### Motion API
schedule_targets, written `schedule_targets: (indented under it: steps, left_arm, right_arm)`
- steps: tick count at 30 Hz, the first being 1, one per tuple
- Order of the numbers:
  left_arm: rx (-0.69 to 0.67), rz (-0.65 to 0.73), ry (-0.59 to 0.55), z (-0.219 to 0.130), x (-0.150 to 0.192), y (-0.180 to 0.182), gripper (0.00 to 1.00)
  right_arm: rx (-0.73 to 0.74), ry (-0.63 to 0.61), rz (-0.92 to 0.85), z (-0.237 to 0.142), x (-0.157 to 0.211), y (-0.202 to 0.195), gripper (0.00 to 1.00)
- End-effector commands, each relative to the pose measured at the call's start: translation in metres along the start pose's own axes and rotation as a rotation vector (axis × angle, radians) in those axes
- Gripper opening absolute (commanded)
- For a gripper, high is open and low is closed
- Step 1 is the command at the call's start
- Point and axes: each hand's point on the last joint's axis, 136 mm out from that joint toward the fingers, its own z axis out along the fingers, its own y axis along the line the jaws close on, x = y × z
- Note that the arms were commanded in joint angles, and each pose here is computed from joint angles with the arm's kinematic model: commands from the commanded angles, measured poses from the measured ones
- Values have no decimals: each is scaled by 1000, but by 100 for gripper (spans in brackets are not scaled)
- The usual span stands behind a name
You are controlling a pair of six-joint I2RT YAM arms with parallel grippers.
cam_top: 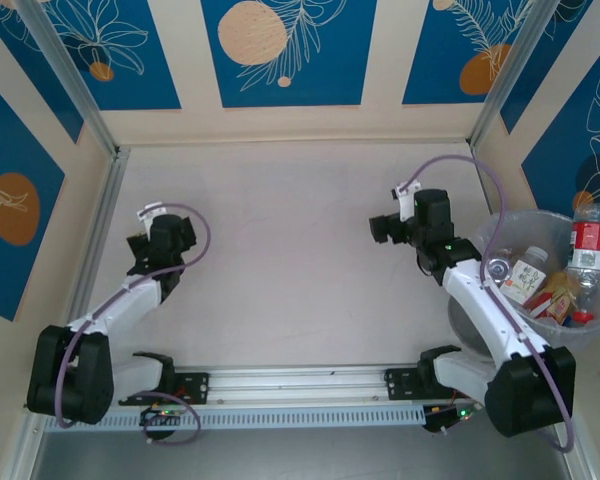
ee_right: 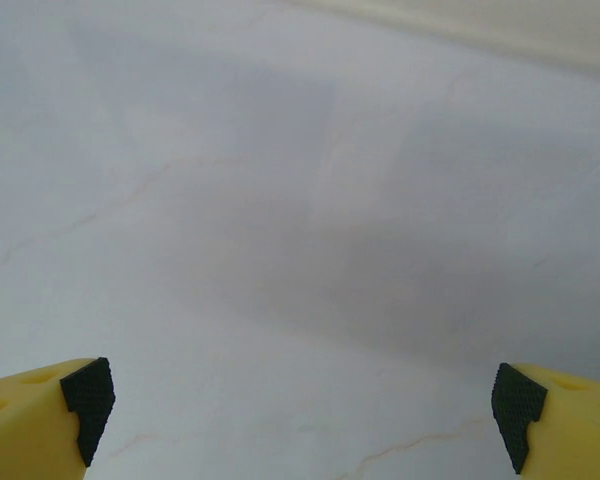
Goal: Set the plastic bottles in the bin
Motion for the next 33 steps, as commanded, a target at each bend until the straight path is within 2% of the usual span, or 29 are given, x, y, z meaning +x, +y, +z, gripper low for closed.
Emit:
schedule_targets:
  steps: [1, 6, 10, 12, 14, 16, 17, 19, 21, 24, 28, 33]
  left_arm:
    - [-57, -41, -50, 16, -10, 17, 99]
    - [21, 74, 14, 49, 12, -9, 99]
    - [135, 140, 7, 59, 12, -34, 99]
    - [225, 161, -36, 52, 12, -47, 100]
    - [336, 165, -137, 35, 13, -57, 100]
    - [376, 152, -216, 27, 24, -57, 99]
    - [386, 151, -249, 27, 25, -58, 99]
    - [330, 163, -139, 38, 29, -54, 99]
    - [306, 195, -162, 37, 27, -60, 100]
    - [311, 196, -161, 37, 27, -61, 99]
    - [313, 197, -162, 37, 27, -61, 99]
    - [316, 201, -156, 38, 27, -62, 99]
  right_arm:
    - [-182, -140, 51, 14, -17, 17, 99]
    - [-171, -77, 134, 43, 25, -5, 99]
    - [-181, -104, 140, 59, 36, -8, 99]
    - [-198, -148, 138, 63, 33, -6, 99]
    - [-212, -185, 138, 69, 31, -5, 99]
    - [-221, -203, 124, 72, 26, -4, 99]
    - [-221, -239, 108, 72, 22, -4, 99]
    - [-221, -244, 112, 77, 25, -7, 99]
    - [-213, -269, 144, 78, 30, -15, 99]
    - [-187, -368, 192, 74, 37, -26, 99]
    - [-144, -293, 193, 82, 40, -29, 99]
    - [-139, -297, 190, 82, 39, -29, 99]
